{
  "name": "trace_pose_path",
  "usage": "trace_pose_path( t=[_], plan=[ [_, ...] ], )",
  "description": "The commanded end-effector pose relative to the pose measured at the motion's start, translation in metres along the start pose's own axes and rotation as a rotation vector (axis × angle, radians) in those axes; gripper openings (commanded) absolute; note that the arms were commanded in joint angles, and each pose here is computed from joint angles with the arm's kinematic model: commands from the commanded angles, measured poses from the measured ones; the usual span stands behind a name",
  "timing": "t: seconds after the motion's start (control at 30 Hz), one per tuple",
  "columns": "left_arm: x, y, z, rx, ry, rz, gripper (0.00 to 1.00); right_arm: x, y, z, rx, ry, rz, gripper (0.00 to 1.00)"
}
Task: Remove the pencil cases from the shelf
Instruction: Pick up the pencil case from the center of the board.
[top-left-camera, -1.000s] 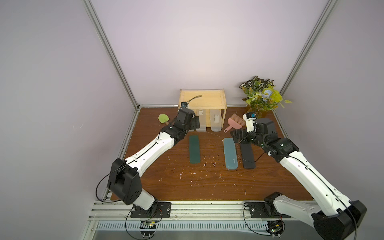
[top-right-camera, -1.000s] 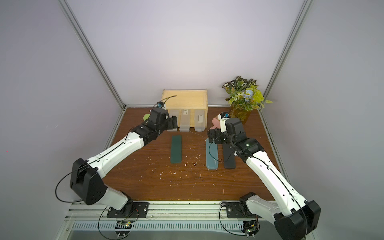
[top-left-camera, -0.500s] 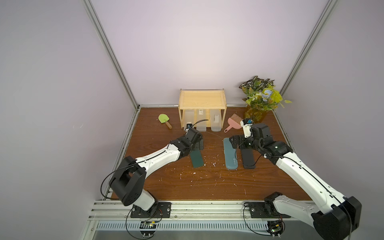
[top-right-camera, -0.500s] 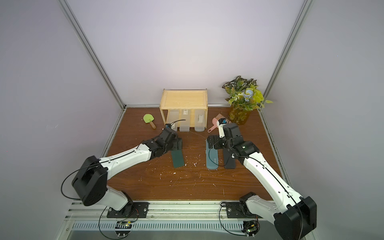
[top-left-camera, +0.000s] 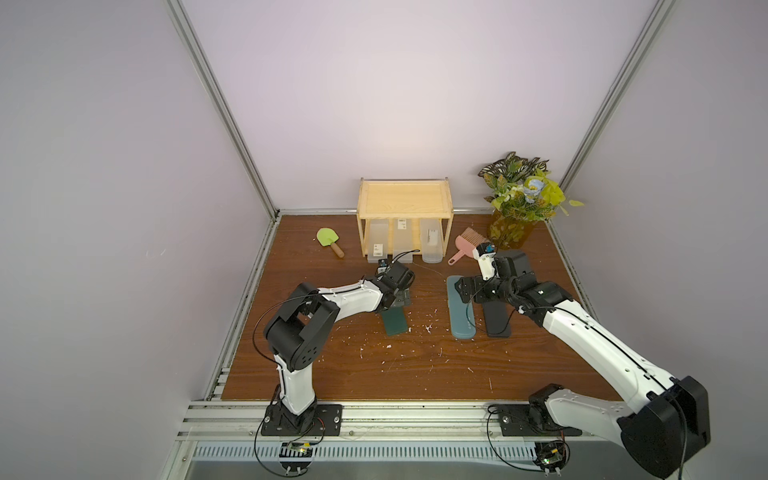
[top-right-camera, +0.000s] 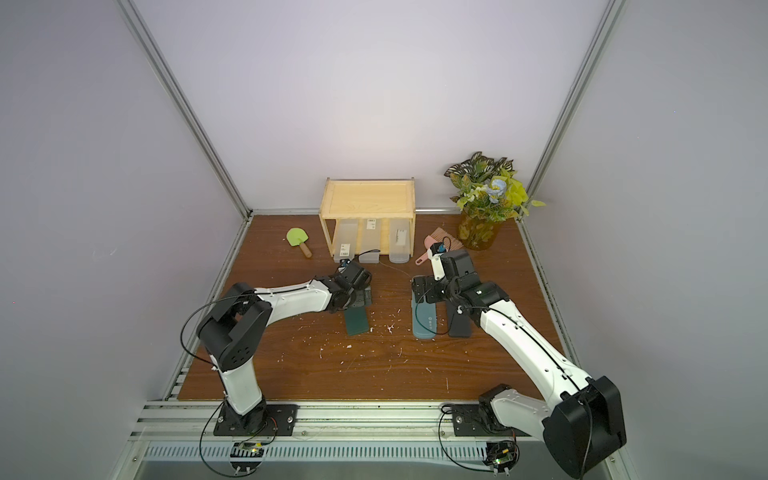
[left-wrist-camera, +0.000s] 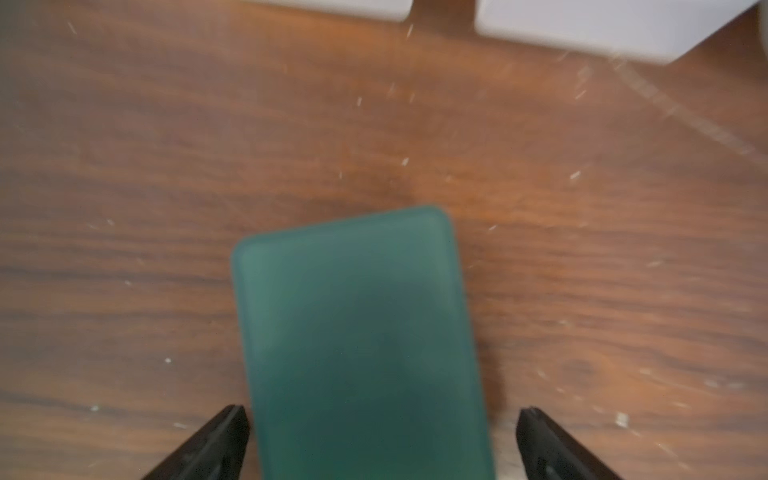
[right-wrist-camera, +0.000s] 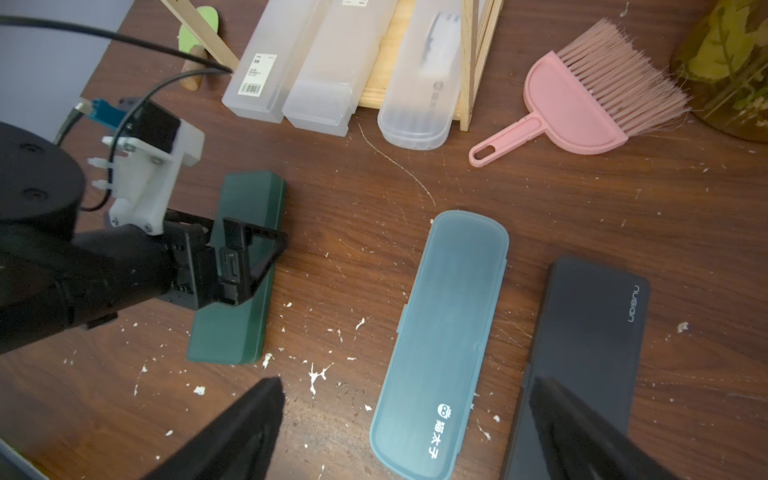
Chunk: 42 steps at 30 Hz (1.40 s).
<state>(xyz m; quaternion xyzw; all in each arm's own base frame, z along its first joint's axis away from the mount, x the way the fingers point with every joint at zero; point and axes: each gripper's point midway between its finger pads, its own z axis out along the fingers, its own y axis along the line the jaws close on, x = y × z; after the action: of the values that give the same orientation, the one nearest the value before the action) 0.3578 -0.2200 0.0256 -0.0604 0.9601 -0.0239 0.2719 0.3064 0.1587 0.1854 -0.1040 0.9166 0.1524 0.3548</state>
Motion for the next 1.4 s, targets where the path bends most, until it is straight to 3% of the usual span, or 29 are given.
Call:
trace_pose_path(
  t=[0.0,0.13,0.3,0.5,0.63,0.8,0.9,1.0,1.17,1.23,1.37],
  plan=[
    [0.012,-0.004,0.002,0.001,0.043,-0.007,0.99,-0.007,0.004,0.0,-0.029,-0.025,-0.023,0.99],
    [0.015,-0.001,-0.001,-0.001,0.042,-0.002,0.87,-0.007,0.003,0.001,-0.027,-0.023,-0.02,0.99],
    [0.015,0.002,-0.008,0.009,0.036,-0.002,0.56,-0.008,0.005,0.001,-0.038,-0.028,-0.01,0.99],
    [0.003,-0.014,-0.026,0.104,0.011,0.007,0.58,-0.007,0.007,0.002,-0.053,-0.021,-0.004,0.99],
    [-0.021,-0.072,-0.076,0.48,-0.077,0.078,0.59,-0.01,0.028,-0.002,-0.188,-0.032,-0.003,0.99],
    [-0.049,-0.13,-0.206,1.092,-0.339,0.196,0.6,-0.041,0.092,-0.061,-0.799,-0.152,0.067,0.99],
    [-0.05,-0.133,-0.27,1.353,-0.456,0.248,0.61,-0.05,0.113,-0.098,-1.002,-0.196,0.036,0.99],
    [-0.05,-0.114,-0.324,1.624,-0.557,0.228,0.62,-0.051,0.116,-0.109,-0.995,-0.197,0.001,0.99],
    [-0.047,-0.084,-0.357,1.919,-0.576,0.149,0.64,-0.054,0.123,-0.137,-1.023,-0.278,-0.051,0.99],
    [-0.048,-0.094,-0.347,1.946,-0.484,0.14,0.65,-0.05,0.126,-0.142,-0.999,-0.306,-0.097,0.99],
    [-0.045,-0.108,-0.349,1.977,-0.452,0.172,0.65,-0.035,0.13,-0.13,-0.914,-0.311,-0.152,0.99]
  ],
)
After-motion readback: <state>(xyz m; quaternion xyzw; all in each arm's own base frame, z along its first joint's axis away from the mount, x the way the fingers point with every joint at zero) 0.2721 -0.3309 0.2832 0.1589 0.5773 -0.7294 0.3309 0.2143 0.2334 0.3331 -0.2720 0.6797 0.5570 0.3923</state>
